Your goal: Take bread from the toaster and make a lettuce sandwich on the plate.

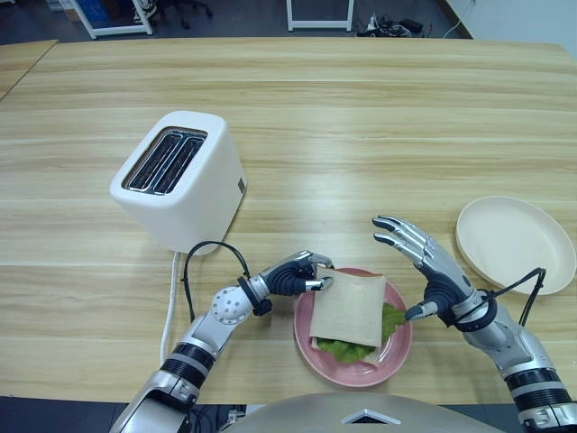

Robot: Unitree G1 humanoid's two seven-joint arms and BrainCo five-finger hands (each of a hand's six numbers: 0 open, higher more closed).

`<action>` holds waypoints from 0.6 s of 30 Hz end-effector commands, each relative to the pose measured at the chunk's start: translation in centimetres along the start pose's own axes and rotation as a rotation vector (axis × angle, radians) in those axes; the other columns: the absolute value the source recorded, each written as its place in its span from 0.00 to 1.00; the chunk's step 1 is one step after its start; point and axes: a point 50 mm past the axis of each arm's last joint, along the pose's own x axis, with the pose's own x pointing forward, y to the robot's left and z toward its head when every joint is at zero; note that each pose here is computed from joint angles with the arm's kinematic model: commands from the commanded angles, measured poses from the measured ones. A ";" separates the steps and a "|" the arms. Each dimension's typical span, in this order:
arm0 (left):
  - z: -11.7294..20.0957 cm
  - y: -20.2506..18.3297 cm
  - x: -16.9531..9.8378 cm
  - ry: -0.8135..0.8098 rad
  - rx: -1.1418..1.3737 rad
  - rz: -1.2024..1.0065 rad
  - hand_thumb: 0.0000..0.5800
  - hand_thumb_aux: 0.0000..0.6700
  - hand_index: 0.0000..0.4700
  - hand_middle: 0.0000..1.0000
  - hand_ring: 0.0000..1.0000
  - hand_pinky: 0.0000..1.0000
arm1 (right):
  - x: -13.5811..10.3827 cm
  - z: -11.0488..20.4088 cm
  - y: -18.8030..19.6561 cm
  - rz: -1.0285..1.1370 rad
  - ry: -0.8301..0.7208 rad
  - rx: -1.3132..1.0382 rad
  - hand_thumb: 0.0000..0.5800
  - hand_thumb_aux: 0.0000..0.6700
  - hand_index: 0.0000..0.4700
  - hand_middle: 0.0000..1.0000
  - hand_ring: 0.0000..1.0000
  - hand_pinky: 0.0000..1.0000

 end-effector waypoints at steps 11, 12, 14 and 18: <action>-1.1 -0.4 1.0 0.043 0.187 -0.110 1.00 1.00 1.00 1.00 1.00 1.00 | -2.7 3.0 1.4 0.499 -0.110 0.252 0.00 0.00 0.00 0.00 0.00 0.00; -1.1 -0.3 1.1 0.041 0.197 -0.111 1.00 1.00 1.00 1.00 1.00 1.00 | -3.0 2.9 1.8 0.548 -0.088 0.255 0.00 0.00 0.00 0.00 0.00 0.00; -1.0 -0.2 1.1 0.041 0.218 -0.113 1.00 1.00 1.00 1.00 1.00 1.00 | -3.5 2.5 2.5 0.626 -0.044 0.257 0.00 0.00 0.00 0.00 0.00 0.00; -0.8 0.2 1.0 0.034 0.242 -0.097 1.00 1.00 1.00 1.00 1.00 1.00 | -4.6 1.4 4.0 0.738 0.069 0.238 0.00 0.00 0.00 0.00 0.00 0.00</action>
